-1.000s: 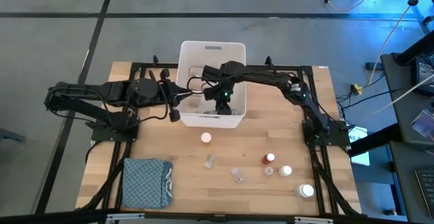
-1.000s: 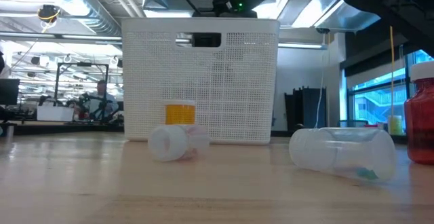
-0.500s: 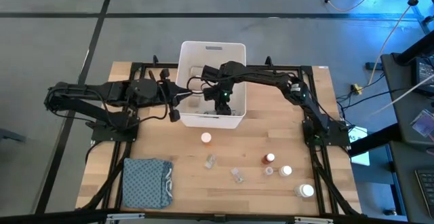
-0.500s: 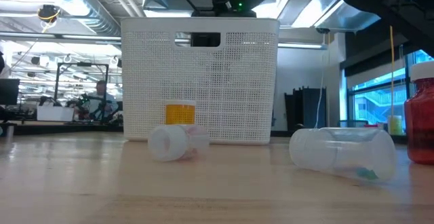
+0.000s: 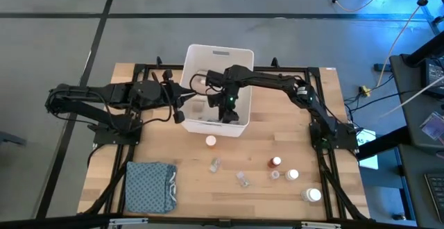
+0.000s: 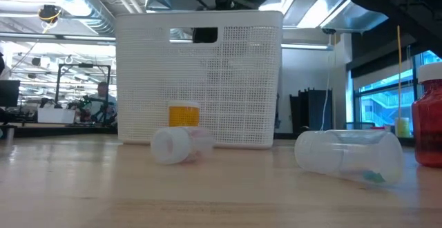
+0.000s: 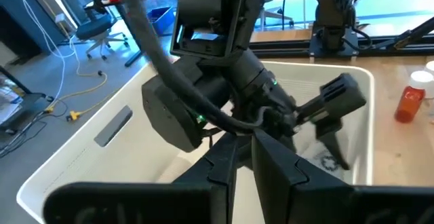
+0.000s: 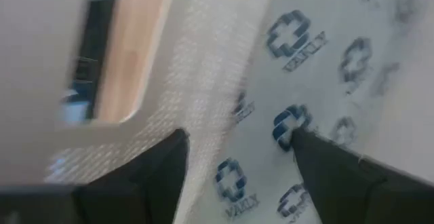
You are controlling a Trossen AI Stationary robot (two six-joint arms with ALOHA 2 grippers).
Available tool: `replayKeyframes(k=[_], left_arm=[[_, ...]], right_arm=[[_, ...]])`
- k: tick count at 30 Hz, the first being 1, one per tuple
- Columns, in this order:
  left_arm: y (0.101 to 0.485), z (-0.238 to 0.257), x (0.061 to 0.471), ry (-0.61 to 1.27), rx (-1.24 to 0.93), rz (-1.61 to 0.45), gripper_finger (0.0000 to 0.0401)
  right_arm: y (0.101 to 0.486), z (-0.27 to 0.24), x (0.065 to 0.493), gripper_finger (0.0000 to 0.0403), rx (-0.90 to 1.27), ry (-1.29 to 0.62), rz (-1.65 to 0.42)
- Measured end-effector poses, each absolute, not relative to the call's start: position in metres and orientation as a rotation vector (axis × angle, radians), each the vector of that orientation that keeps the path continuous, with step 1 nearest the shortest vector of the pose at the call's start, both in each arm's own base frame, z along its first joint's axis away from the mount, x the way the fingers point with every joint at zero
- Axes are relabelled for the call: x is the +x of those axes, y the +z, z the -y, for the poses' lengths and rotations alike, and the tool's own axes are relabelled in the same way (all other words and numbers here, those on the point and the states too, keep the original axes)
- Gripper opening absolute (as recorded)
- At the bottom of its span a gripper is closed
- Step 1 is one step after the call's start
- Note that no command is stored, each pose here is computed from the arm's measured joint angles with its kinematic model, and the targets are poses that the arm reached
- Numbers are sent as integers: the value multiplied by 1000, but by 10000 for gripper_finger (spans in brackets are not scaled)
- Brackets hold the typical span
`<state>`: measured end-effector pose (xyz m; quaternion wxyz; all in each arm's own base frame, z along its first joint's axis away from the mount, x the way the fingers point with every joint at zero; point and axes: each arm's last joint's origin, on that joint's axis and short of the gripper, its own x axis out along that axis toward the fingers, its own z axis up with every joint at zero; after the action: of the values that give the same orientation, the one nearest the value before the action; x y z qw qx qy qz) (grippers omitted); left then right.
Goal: Pick & place medical supplies in basket/bin
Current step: Put the white mailer bag into the white bin, then put the red pill bottle into the white bin
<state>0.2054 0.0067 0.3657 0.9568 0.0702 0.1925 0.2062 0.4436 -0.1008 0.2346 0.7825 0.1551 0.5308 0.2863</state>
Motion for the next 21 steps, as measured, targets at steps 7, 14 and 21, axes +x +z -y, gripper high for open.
replayKeyframes(k=[7,14,21], left_arm=[[365,-7,205,423,144,-393,38],[366,-8,205,461,152,-392,44],[373,-8,195,464,141,-351,45]], right_arm=[[233,102,443,260,262,592,-1174],[243,107,443,260,113,438,-1241],[293,108,441,260,58,379,-1178]])
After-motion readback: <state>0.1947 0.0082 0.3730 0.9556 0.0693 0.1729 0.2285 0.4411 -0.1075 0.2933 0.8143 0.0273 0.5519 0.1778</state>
